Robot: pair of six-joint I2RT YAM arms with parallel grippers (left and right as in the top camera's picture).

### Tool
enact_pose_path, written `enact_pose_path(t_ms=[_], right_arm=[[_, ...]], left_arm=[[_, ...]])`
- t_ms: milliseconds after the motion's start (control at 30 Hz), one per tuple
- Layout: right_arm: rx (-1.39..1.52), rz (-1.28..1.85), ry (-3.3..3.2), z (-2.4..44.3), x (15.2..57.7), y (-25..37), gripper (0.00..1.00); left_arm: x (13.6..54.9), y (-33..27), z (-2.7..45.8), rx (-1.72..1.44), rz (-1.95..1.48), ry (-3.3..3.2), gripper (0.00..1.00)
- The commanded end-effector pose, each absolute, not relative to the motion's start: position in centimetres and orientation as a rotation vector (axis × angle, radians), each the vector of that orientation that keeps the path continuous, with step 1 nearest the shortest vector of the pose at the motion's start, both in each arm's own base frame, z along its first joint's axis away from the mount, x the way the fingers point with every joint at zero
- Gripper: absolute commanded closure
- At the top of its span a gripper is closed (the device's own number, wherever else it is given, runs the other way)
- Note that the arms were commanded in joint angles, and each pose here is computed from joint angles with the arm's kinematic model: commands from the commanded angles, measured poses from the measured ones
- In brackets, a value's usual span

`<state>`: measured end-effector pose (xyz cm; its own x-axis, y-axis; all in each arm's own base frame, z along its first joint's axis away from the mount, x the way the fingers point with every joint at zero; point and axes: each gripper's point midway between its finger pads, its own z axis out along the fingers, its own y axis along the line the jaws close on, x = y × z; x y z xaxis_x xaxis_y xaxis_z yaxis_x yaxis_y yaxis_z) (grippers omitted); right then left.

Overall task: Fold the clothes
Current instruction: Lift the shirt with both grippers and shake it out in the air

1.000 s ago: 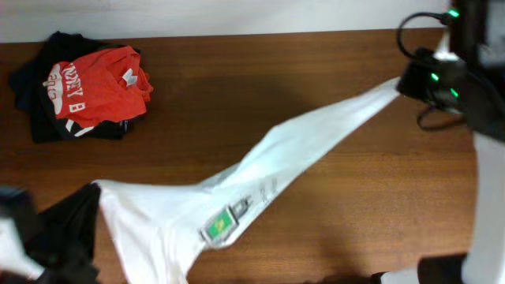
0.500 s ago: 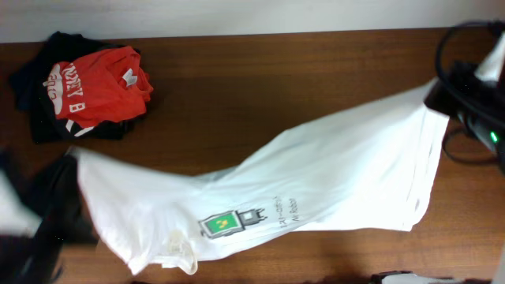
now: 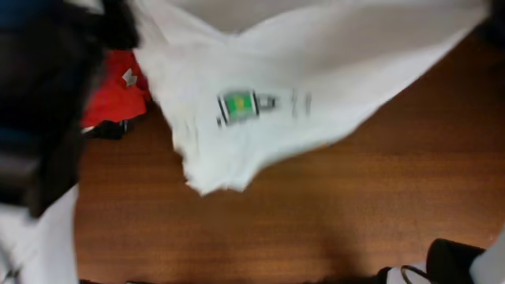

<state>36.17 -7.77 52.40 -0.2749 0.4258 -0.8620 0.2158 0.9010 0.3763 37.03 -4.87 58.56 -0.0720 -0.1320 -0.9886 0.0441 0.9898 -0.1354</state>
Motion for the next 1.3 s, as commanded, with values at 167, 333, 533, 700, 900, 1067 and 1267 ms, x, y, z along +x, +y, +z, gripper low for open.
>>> enact_pose_path(t_ms=[167,333,533,700,900,1067,1267], right_arm=[[0.480,0.316,1.989,49.6,33.9,-8.8,0.96],[0.554,0.361,2.267,42.3,33.8,-8.8,0.96],[0.599,0.331,2.395,39.3,32.3,-8.9,0.96],[0.614,0.245,2.369,40.2,31.0,-9.4,0.96],[0.633,0.260,2.408,39.1,28.9,-8.3,0.96],[0.678,0.251,2.492,36.1,25.1,-7.0,0.96],[0.699,0.280,2.618,31.8,22.5,-5.8,0.96]], left_arm=[[36.0,-4.5,55.9,-0.012,-0.126,1.775,1.00],[40.4,-5.5,42.4,-0.006,-0.089,2.225,1.00],[37.3,-4.6,38.9,-0.073,-0.075,2.411,1.00],[31.6,-4.1,40.7,-0.101,-0.107,2.419,1.00],[27.7,-6.0,40.7,-0.021,-0.277,2.463,1.00],[23.5,-5.6,39.2,-0.029,-0.293,2.494,1.00],[17.1,-5.1,33.6,-0.073,-0.324,2.611,1.00]])
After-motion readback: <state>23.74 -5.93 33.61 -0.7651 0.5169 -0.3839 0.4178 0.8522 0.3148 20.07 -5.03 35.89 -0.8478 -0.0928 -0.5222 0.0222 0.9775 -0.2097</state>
